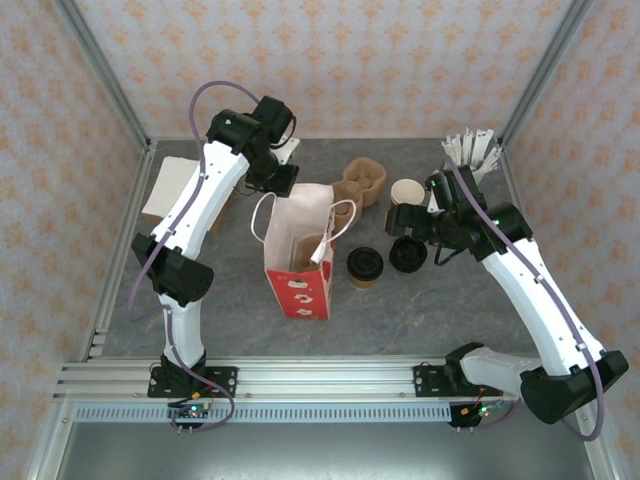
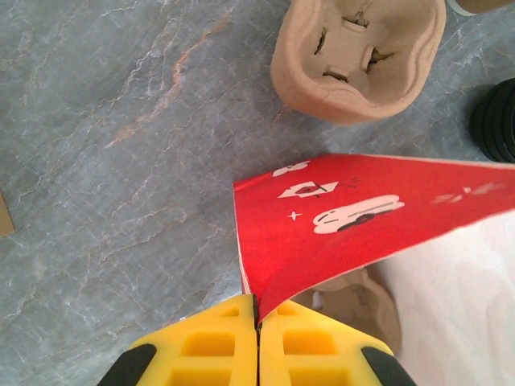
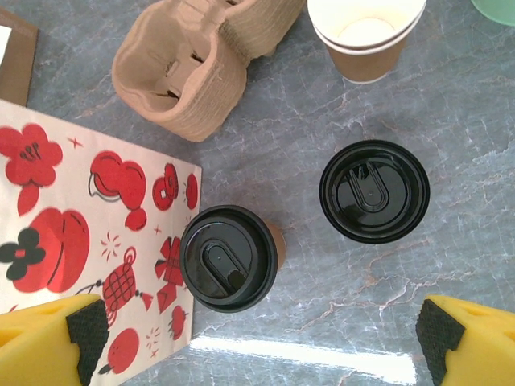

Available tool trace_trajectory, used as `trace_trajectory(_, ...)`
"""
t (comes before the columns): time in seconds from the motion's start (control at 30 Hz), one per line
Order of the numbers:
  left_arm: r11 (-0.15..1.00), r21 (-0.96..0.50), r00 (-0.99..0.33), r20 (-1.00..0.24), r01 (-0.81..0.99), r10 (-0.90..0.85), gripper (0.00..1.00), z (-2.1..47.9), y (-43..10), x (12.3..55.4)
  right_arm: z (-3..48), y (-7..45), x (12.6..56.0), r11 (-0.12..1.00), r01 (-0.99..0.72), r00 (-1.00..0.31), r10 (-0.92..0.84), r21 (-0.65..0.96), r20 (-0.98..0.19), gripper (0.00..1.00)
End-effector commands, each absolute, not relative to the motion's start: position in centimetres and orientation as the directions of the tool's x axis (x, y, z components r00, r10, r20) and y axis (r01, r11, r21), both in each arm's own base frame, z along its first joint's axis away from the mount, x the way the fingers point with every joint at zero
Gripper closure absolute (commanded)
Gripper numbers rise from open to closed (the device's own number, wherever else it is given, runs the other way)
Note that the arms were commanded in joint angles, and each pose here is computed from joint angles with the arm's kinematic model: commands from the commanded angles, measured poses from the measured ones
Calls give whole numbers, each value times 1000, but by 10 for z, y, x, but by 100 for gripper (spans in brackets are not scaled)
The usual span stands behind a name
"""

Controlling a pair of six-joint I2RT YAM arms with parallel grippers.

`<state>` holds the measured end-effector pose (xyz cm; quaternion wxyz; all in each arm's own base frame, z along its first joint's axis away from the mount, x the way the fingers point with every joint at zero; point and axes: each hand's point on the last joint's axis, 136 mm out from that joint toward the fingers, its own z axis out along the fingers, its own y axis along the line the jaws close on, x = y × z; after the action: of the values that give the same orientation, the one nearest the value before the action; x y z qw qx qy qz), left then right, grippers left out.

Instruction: Pack the takeout coffee

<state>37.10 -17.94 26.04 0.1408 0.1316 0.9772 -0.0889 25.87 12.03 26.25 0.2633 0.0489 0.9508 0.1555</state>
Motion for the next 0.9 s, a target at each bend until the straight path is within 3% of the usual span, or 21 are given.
trace_trajectory(0.0, 962, -110, -920, -337, 251, 202, 94, 281, -163, 356, 243, 119, 250, 945, 69, -895, 200, 318, -400, 1)
trace_trajectory(0.2, 971, -96, -928, -327, 219, 178, 95, 278, -155, 345, 208, 132, 249, 944, 126, -932, 218, 306, -291, 1)
trace_trajectory(0.53, 984, -52, -936, -320, 168, 143, 91, 272, -133, 333, 184, 158, 251, 949, 131, -941, 210, 287, -266, 1)
trace_trajectory(0.7, 982, -102, -929, -353, 160, 115, 64, 280, -131, 331, 180, 167, 251, 944, 135, -941, 217, 302, -259, 0)
trace_trajectory(0.87, 983, -103, -904, -417, 149, 93, 31, 306, -122, 332, 174, 172, 252, 951, 149, -943, 219, 271, -249, 1)
